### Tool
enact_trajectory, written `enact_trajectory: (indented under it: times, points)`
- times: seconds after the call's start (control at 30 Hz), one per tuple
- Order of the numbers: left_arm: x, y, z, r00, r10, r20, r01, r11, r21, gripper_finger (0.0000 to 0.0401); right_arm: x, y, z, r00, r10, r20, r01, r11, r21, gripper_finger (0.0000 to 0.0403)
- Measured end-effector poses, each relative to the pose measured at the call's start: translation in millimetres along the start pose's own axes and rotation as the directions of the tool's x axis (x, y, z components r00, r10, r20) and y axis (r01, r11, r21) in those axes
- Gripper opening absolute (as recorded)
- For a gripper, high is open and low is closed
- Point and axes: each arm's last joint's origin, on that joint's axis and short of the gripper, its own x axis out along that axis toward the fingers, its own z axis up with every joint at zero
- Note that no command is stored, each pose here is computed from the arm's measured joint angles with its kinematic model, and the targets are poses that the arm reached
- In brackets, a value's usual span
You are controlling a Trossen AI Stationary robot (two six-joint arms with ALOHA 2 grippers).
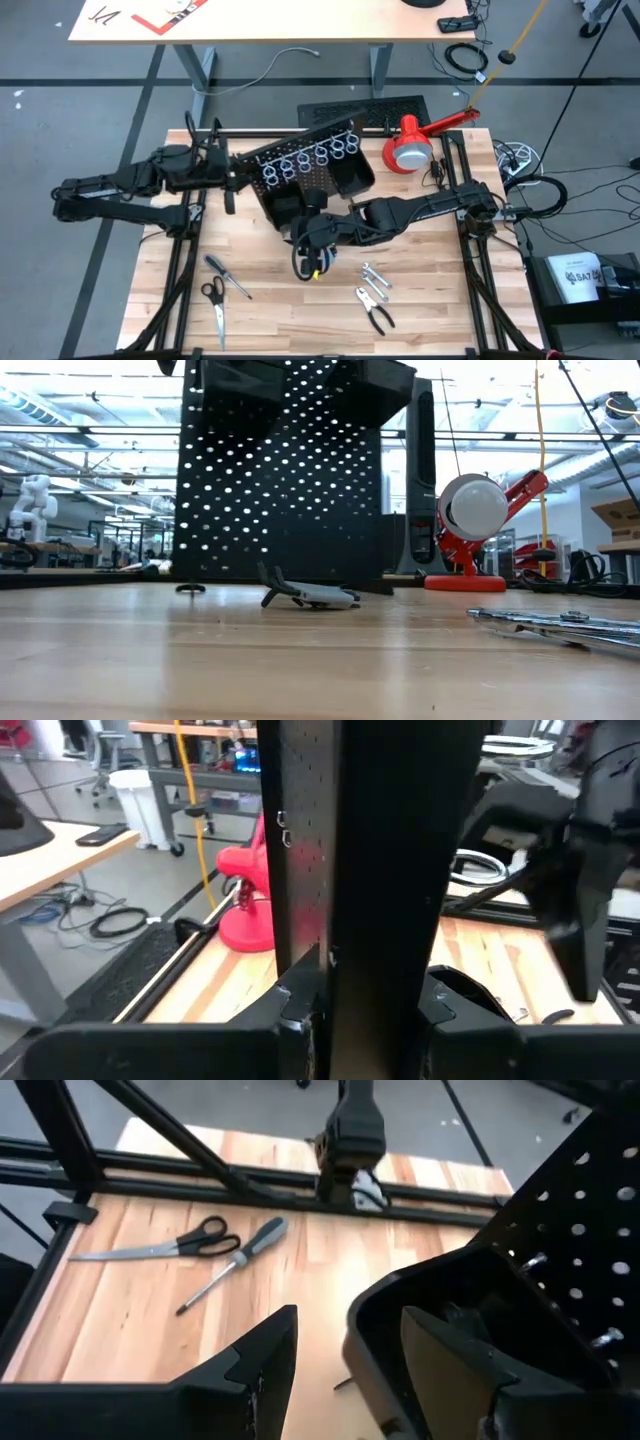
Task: Hang tools onto peg board
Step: Remove the blade dispenser from the bottom black basket on the pegboard to the table
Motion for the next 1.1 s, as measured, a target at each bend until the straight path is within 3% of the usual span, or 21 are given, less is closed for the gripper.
enact_trajectory:
  times: [0.37,0.6,0.83,1.1]
  points:
    - [34,-16,1,0.997,-0.08,0.018,0.08,0.997,0.016,0.0071,-2,-2,-16,0.984,-0.092,-0.15,0.1,0.994,0.052,0.0176]
    - [45,-22,1,0.995,-0.098,0.031,0.097,0.995,0.019,0.0071,-2,-3,-18,0.981,-0.1,-0.163,0.116,0.989,0.091,0.0175]
    - [48,-29,0,0.998,-0.055,0.032,0.053,0.998,0.04,0.0071,-11,11,-17,0.987,-0.011,-0.158,0.015,1.0,0.023,0.0161]
    - [46,-38,-1,0.999,-0.018,0.039,0.015,0.997,0.08,0.0071,-59,27,-5,0.996,0.043,-0.075,-0.04,0.999,0.03,0.0146]
